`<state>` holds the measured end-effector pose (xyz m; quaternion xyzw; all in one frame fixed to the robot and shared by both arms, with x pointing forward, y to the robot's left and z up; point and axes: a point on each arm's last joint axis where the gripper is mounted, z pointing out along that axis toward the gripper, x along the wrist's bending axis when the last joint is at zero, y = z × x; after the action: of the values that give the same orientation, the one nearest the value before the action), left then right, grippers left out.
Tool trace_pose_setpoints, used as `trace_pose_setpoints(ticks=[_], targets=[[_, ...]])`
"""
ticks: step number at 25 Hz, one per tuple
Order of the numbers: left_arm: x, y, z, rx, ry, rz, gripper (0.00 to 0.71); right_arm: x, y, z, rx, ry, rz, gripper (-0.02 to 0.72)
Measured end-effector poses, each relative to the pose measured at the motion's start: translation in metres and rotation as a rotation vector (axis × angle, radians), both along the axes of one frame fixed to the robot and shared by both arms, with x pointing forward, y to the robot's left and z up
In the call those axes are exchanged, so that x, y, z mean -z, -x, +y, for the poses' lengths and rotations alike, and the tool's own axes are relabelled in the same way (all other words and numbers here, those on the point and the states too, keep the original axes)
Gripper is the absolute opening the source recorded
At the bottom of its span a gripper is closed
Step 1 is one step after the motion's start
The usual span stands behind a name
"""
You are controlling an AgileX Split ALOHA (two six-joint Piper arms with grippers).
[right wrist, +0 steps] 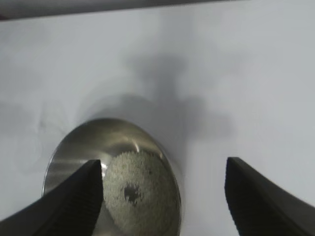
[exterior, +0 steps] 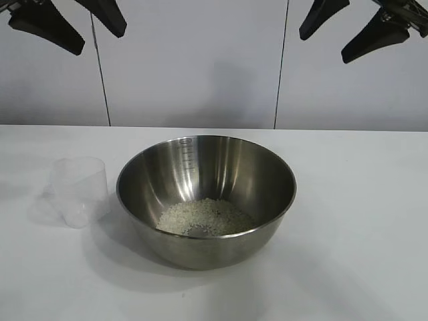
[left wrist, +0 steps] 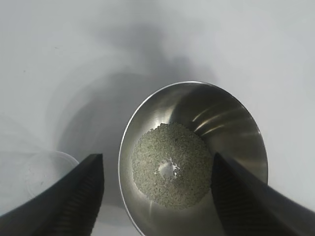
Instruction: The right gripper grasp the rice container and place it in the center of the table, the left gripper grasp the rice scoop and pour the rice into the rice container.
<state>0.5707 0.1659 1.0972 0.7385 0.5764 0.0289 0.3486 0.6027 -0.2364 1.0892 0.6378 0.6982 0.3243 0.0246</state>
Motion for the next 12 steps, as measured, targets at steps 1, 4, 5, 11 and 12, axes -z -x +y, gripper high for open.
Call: trace_pose_setpoints(ticks=[1, 4, 5, 11, 12], targets=[[0.0003, -0.0001, 0.0, 0.0, 0.0, 0.001, 0.461, 0.0009, 0.0016, 0.0001, -0.01, 0.004, 0.017, 0.486], [0.0003, -0.0001, 0.0, 0.0, 0.0, 0.001, 0.461, 0.002, 0.0039, 0.0002, -0.023, 0.009, 0.041, 0.486], [0.0003, -0.0001, 0.0, 0.0, 0.0, 0.001, 0.461, 0.0022, 0.0044, 0.0003, -0.026, 0.009, 0.046, 0.486], [0.0003, -0.0001, 0.0, 0.0, 0.0, 0.001, 0.461, 0.0031, 0.0067, 0.0006, -0.039, 0.012, 0.071, 0.486], [0.0003, -0.0001, 0.0, 0.0, 0.0, 0.001, 0.461, 0.0032, 0.0069, 0.0006, -0.04, 0.012, 0.073, 0.486]])
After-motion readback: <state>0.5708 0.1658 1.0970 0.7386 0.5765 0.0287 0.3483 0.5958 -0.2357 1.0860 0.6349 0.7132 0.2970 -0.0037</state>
